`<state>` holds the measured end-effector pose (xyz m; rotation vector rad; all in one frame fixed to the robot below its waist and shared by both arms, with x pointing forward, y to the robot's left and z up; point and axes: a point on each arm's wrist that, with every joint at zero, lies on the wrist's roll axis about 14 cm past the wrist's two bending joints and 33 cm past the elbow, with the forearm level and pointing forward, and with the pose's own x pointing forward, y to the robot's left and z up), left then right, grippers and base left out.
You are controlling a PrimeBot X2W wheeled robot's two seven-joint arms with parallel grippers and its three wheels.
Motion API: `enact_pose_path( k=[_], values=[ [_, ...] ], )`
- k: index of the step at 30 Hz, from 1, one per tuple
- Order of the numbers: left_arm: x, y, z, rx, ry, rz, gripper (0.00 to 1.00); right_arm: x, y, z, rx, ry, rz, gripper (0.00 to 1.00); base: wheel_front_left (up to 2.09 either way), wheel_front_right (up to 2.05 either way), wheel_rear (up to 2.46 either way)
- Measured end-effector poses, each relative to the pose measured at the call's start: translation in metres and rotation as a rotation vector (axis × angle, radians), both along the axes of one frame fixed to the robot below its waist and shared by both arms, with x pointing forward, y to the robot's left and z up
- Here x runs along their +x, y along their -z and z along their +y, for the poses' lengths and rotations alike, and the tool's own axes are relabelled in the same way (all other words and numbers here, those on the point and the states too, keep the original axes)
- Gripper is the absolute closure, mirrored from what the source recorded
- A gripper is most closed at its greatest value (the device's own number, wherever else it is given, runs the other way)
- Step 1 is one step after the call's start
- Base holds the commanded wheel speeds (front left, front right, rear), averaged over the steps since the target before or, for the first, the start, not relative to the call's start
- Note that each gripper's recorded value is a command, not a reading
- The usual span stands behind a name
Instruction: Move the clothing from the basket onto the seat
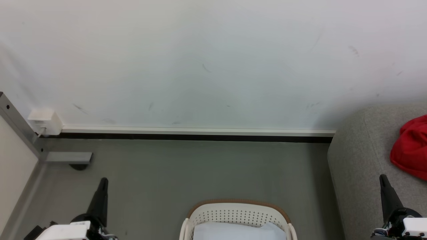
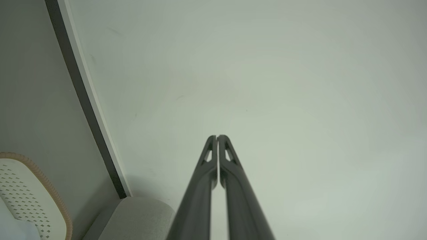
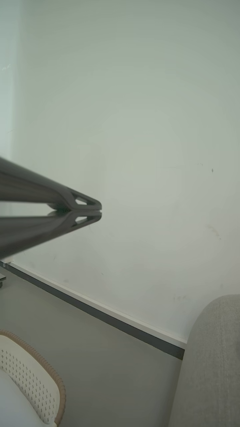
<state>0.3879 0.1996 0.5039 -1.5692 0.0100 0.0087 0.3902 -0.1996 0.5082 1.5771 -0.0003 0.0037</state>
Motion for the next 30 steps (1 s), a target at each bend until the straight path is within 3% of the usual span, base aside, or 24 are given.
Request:
enact_pose_path(
  k=[30],
  values=[
    [0.0000, -0.0001, 0.0000, 0.000, 0.000, 0.000, 1.00, -0.0001, 0.0000, -0.0001, 0.001, 0.001, 0.000, 1.00, 0.00, 0.00, 0.00]
  ],
)
